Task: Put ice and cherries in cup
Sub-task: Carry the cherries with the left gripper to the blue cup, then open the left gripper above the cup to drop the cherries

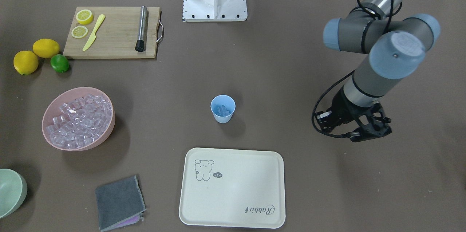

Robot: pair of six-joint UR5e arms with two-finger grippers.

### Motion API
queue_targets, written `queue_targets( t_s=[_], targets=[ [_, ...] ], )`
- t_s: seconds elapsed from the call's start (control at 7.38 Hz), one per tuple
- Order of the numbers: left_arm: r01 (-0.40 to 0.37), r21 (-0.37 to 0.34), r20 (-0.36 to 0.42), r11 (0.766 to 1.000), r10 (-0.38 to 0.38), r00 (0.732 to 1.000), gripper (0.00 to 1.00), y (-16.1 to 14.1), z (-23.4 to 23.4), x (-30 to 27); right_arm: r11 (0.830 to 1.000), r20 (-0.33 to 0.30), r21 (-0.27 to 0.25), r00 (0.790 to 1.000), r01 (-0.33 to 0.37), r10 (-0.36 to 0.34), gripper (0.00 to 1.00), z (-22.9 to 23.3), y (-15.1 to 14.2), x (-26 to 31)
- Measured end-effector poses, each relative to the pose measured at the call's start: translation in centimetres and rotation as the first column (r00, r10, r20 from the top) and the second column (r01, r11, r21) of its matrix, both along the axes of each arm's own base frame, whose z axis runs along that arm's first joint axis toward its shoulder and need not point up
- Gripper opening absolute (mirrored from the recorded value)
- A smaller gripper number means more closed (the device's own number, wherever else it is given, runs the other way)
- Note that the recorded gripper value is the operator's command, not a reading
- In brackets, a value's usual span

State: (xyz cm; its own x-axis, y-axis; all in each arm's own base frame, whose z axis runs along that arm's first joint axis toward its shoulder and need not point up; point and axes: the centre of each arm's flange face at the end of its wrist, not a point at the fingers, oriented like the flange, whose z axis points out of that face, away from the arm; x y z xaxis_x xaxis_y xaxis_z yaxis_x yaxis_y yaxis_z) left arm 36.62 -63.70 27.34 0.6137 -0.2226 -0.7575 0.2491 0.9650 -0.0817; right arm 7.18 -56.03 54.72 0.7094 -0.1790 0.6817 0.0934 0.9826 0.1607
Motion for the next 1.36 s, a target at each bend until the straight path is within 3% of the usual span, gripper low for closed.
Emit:
queue_targets(
  t_s=[0.14,0.41,0.81,1.08,1.36],
  targets=[
    [0.073,-0.050,-0.023,0.996,-0.074,0.997,0.24,-0.3,-4.9,3.6,1.000,0.001,0.003,1.000,-0.003,0.003,1.00,-0.3,0.0,0.0],
    [0.192,-0.116,-0.049,0.975,-0.198,0.979,0.24,2.5,-12.5,11.2,1.000,0.006,0.018,1.000,-0.004,0.004,1.00,-1.1,0.2,0.0],
    [0.236,-0.133,-0.054,0.963,-0.245,0.968,0.25,7.4,-14.7,17.0,1.000,0.009,0.024,1.000,-0.004,0.004,1.00,-1.4,0.3,0.0],
    [0.245,-0.127,-0.050,0.961,-0.252,0.966,0.98,9.1,-14.6,18.6,1.000,0.011,0.022,1.000,-0.002,0.002,1.00,-1.2,0.4,0.0],
    [0.243,-0.121,-0.053,0.963,-0.250,0.967,0.98,10.1,-14.3,18.7,1.000,0.011,0.021,1.000,0.000,-0.001,1.00,-1.0,0.5,0.0]
  ],
)
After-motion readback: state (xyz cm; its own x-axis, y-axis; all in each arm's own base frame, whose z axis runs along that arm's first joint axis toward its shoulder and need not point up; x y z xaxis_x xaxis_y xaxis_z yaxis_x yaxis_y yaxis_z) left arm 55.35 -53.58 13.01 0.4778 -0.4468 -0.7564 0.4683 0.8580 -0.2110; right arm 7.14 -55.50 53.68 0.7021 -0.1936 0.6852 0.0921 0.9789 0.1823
